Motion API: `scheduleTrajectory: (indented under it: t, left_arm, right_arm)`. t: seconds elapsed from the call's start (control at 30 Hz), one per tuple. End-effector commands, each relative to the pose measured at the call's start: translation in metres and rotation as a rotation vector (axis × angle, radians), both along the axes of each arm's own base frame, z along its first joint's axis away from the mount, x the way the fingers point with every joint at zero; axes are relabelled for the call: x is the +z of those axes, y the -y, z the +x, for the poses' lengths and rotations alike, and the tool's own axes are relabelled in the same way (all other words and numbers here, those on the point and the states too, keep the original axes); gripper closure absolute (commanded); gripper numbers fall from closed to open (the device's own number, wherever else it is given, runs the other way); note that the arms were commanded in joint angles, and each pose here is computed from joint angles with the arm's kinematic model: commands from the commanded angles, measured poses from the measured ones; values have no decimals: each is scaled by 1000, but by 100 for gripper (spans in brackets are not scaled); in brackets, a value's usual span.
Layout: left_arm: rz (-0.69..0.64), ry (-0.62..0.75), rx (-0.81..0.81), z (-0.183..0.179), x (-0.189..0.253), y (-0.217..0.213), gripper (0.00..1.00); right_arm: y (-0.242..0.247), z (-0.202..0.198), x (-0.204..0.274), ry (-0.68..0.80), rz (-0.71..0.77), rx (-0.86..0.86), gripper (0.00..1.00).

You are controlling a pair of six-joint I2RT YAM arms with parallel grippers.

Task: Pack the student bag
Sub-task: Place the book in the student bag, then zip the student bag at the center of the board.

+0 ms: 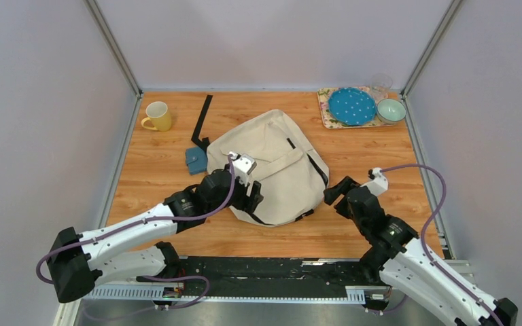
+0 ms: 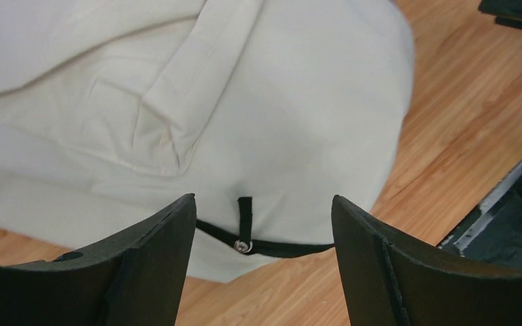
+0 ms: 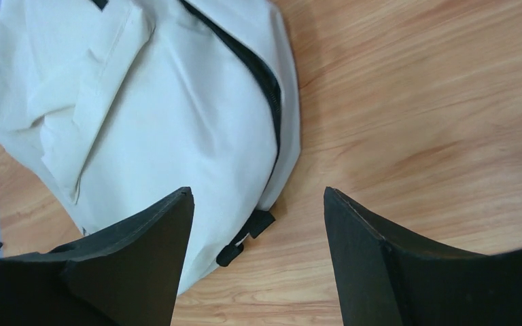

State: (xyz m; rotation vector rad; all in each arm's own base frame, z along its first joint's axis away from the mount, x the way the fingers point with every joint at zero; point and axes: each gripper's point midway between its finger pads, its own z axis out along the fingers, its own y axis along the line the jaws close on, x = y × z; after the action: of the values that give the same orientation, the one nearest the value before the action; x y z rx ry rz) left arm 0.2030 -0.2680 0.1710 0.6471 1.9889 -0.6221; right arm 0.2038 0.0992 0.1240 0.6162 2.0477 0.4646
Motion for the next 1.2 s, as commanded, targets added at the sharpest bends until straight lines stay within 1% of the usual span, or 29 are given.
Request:
scheduleTrajectory:
  t: [0.0, 0.2, 0.23, 0.37, 0.47, 0.6, 0.63, 0.7, 0.73, 0.8, 0.87, 1.1, 1.17]
  left_arm:
    - [92, -93, 146, 0, -43, -36, 20]
    - [34, -213, 265, 0, -70, -63, 17]
    - [10, -235, 301, 5, -71, -70, 17]
    - [-47, -301, 328, 6, -76, -79, 16]
    - [-95, -325, 361, 9, -78, -83, 11]
    - [-171, -377, 427, 9, -93, -93, 8]
    - [-209, -381, 435, 12, -91, -91, 8]
    - [-238, -399, 441, 10, -98, -93, 8]
    - [-277, -384, 446, 15, -94, -92, 8]
    - [-300, -382, 445, 15, -99, -91, 7]
    - [-348, -361, 446, 20, -95, -88, 7]
    - [-406, -386, 435, 23, -102, -80, 7]
    - [-452, -373, 431, 26, -96, -78, 7]
  right_arm:
    - [-51, 7, -1, -30, 101, 173, 27]
    - [-79, 7, 2, -65, 133, 295, 27]
    - [-79, 6, 2, -69, 125, 302, 27]
    - [-80, 4, 2, -80, 113, 316, 27]
    - [-79, 4, 3, -80, 112, 318, 27]
    - [-83, 1, 14, -72, 131, 342, 27]
    - [-85, 1, 18, -68, 139, 349, 27]
    - [-90, -2, 28, -54, 168, 381, 27]
    - [-93, -2, 36, -37, 182, 393, 27]
    - [-97, -4, 43, -31, 199, 418, 27]
    - [-101, -6, 53, -23, 208, 441, 27]
    - [-105, -7, 59, -29, 213, 465, 27]
    - [-107, -5, 59, -32, 211, 465, 27]
